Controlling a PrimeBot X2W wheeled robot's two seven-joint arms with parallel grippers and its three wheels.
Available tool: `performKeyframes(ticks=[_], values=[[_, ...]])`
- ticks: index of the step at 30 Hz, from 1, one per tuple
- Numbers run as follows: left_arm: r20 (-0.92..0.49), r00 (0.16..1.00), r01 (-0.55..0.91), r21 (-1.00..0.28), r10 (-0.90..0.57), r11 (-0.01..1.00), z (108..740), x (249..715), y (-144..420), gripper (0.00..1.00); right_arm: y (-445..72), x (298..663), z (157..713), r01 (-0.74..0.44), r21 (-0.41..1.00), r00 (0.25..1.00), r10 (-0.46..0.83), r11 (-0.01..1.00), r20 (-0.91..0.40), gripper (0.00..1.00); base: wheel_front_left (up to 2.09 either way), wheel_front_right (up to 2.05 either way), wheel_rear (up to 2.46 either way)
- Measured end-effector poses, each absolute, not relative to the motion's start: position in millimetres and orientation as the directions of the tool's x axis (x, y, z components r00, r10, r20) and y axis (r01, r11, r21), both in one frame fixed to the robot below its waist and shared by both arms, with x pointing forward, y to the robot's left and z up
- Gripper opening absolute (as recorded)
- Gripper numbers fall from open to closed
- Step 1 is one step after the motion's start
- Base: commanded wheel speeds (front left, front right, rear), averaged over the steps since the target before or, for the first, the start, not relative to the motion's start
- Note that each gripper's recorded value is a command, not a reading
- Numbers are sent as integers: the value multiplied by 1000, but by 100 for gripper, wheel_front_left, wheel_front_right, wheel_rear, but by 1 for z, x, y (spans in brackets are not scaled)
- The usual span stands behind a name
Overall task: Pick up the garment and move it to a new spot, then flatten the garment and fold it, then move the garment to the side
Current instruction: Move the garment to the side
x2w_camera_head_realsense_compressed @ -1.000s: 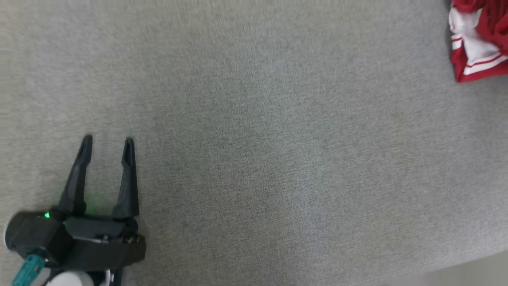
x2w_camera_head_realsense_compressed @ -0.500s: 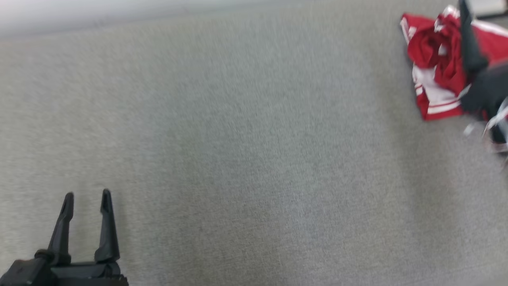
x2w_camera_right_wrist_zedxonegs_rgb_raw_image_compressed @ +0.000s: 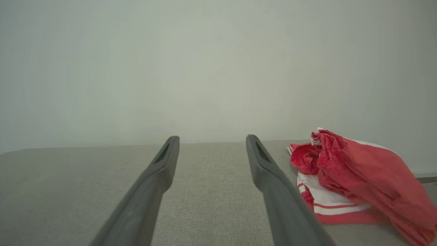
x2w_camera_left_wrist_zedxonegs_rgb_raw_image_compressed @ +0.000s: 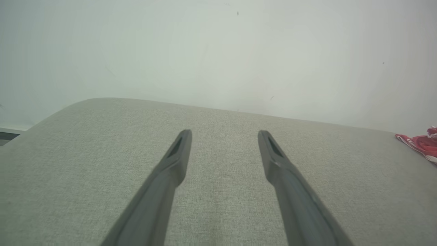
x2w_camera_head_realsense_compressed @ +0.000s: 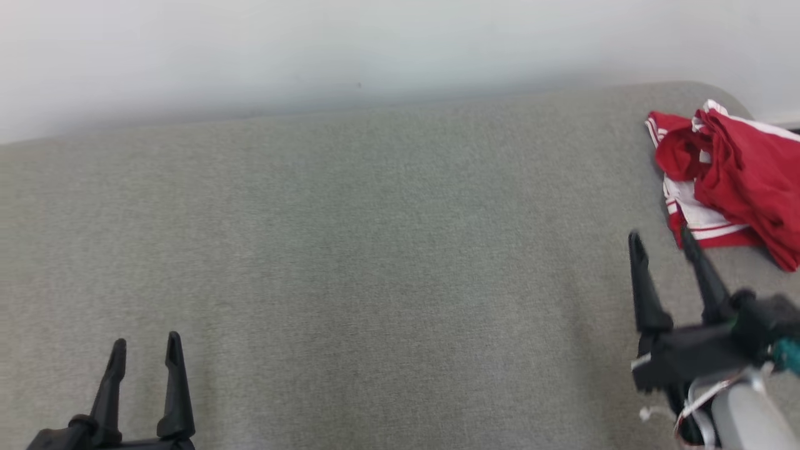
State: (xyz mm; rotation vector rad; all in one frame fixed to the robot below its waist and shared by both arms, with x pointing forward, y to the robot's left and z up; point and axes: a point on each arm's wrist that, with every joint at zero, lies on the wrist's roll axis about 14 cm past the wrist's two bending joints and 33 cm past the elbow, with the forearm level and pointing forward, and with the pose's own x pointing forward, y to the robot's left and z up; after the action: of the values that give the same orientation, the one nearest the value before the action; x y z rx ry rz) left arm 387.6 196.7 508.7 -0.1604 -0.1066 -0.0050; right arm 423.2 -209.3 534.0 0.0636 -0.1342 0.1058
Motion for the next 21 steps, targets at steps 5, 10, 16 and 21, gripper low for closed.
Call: performKeyframes(ticks=[5, 10, 16, 21], values=[[120, 993, -4, -164, 24, 986, 514, 377, 202, 100, -196, 397, 517, -94, 131, 991, 80, 987, 108, 100, 0, 0, 0], [98, 994, -31, -167, 48, 985, 508, 364, 209, 100, -179, 379, 509, -107, 164, 992, 94, 981, 90, 100, 0, 0, 0], [95, 993, -49, -165, 66, 985, 508, 353, 213, 100, -169, 367, 503, -111, 175, 992, 99, 978, 76, 100, 0, 0, 0], [103, 992, -50, -162, 68, 985, 510, 349, 215, 100, -162, 367, 503, -123, 183, 991, 110, 975, 77, 100, 0, 0, 0]])
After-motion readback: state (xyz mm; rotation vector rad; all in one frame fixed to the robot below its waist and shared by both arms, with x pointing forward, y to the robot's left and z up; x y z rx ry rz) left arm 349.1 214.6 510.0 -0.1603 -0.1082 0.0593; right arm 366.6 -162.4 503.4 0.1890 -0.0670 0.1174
